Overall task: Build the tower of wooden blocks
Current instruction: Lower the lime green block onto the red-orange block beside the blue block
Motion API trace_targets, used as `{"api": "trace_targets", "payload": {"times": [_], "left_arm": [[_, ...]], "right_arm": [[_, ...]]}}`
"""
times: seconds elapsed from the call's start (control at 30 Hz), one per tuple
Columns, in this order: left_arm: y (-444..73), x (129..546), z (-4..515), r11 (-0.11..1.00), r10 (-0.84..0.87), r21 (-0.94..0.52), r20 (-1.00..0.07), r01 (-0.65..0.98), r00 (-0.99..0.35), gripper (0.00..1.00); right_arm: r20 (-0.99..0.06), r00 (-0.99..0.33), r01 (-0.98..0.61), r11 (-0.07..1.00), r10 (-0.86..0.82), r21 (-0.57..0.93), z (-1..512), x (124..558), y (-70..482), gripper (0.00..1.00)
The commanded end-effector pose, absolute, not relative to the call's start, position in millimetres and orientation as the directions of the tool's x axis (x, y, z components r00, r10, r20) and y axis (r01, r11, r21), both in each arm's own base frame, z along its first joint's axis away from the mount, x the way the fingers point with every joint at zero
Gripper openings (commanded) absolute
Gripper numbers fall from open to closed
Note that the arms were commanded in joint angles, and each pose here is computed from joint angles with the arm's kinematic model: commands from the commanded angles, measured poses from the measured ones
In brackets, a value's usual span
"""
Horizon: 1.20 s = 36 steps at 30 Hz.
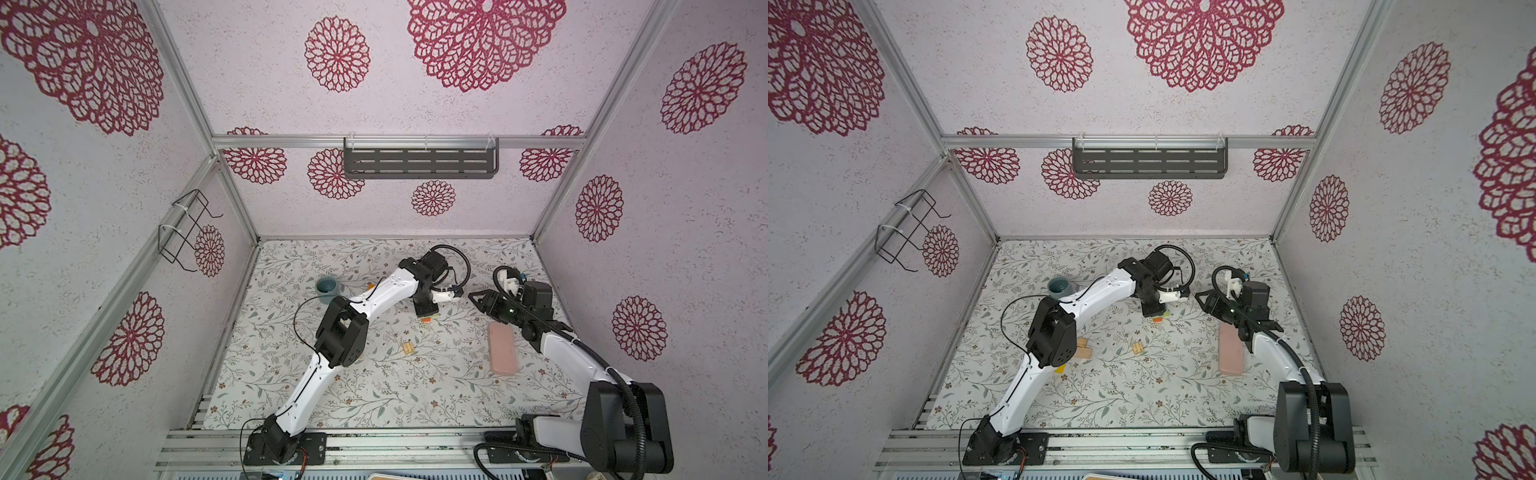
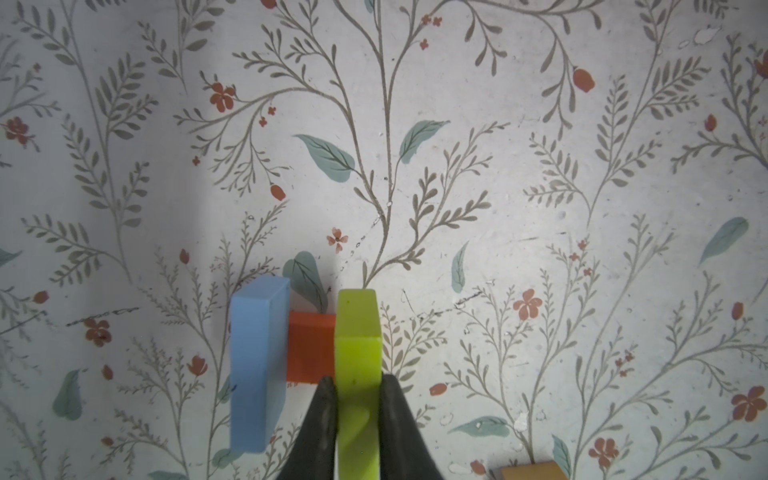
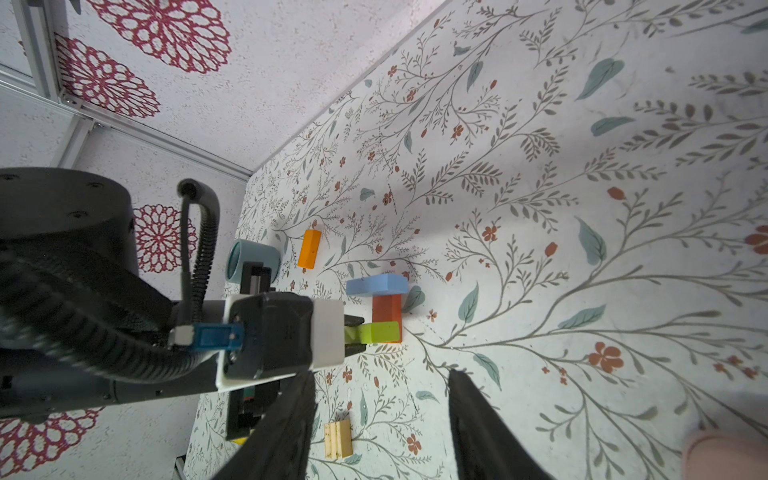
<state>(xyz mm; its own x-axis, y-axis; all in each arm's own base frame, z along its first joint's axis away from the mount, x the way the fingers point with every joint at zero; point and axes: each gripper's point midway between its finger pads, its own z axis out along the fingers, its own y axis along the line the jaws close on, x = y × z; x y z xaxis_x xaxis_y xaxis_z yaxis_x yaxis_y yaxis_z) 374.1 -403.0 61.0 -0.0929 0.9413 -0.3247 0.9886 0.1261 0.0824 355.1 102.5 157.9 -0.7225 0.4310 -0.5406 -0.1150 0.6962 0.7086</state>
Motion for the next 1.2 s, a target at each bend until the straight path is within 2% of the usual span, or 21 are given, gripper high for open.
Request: {"api": "trace_targets", "payload": {"times": [0.0, 1.17], "left_arm": [[-407.6, 378.0, 58.2, 0.09, 0.943, 0.104, -0.327, 0.99, -0.052, 0.16], [-401.3, 376.0, 44.4, 0.088, 0.952, 0.101, -0.3, 0.991, -0.054, 0.16]], "right_arm": [[-0.584, -0.699, -0.155, 0.71, 0.413, 0.687, 165.2, 359.9, 102.9, 0.54], [-0.574, -0.706, -0.154, 0.701, 0.416, 0.697, 160.6, 363.9, 105.0, 0.54]]}}
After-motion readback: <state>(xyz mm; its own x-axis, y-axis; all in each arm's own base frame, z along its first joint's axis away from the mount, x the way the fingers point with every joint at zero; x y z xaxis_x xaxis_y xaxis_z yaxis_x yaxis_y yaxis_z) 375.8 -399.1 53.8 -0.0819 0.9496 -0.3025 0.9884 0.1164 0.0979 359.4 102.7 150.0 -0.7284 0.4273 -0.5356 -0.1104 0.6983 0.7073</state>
